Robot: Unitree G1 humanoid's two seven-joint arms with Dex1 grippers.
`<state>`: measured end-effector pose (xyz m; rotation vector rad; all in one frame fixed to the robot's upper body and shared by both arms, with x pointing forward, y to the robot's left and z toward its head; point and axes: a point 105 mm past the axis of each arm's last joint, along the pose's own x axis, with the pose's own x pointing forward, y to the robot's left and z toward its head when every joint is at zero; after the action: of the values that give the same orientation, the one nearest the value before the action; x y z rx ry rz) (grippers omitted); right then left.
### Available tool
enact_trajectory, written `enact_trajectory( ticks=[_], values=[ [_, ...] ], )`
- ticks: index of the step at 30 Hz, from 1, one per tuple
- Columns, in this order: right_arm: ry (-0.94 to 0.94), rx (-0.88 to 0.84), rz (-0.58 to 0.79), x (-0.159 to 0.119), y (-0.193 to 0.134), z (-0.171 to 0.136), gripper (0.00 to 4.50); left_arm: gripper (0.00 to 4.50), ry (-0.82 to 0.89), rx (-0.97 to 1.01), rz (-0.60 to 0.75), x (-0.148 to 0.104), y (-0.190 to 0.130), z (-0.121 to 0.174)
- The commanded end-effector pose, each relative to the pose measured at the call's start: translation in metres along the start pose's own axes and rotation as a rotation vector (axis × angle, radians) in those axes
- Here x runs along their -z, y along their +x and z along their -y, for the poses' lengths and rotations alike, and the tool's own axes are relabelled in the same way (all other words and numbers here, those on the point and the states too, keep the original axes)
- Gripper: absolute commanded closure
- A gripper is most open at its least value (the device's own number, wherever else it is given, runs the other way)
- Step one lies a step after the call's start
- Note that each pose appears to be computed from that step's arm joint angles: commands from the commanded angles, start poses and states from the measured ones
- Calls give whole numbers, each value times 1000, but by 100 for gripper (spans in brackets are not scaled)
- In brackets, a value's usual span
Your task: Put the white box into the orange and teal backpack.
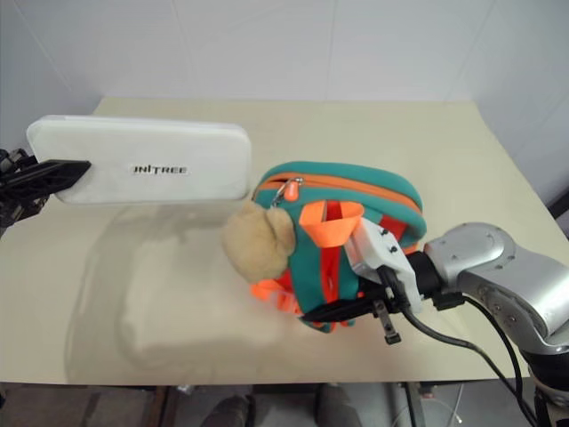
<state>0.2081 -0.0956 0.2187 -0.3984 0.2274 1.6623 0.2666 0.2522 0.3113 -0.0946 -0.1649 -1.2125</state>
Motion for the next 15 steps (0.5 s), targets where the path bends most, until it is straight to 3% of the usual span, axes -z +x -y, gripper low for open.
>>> enact_trajectory(
  ticks=[1, 15],
  values=[
    [-27, -8, 2, -3, 1, -1, 391, 318, 97, 87, 19, -11, 7, 17],
    [-44, 19, 6, -4, 2, 3, 391, 318, 105, 167, -75, 5, 22, 17]
  ],
)
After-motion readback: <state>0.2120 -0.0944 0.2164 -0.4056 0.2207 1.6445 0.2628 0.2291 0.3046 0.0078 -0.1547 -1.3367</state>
